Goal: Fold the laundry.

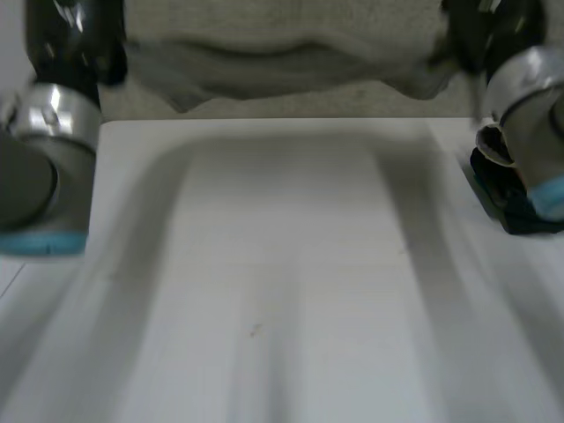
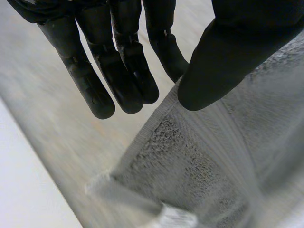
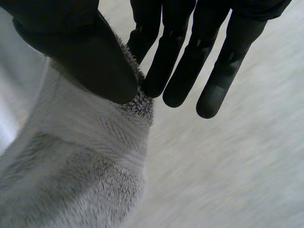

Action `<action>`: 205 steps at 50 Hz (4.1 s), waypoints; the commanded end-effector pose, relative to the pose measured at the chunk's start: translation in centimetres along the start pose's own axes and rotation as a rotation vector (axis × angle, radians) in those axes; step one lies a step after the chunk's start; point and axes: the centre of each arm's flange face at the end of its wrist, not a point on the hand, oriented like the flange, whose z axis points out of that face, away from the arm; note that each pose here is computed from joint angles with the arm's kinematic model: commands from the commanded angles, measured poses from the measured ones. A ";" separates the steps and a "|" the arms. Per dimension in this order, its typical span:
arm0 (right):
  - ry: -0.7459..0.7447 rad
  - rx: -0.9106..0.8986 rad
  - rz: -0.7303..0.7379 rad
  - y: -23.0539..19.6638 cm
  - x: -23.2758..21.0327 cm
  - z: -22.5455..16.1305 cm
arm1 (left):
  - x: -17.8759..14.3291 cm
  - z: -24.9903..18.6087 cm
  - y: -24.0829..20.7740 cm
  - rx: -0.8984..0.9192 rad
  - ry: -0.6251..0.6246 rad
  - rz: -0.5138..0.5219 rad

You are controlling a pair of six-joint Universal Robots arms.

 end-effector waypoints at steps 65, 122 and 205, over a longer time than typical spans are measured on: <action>-0.149 -0.642 0.441 18.9 -7.9 -9.7 | 2.8 -6.9 5.3 -0.211 0.180 0.087; 0.345 0.113 -0.106 -1.3 5.5 4.4 | -0.5 8.7 -1.6 0.189 -0.058 0.378; -0.034 -0.426 -0.401 18.9 -6.7 -0.3 | 10.8 1.1 16.7 -0.252 0.308 0.647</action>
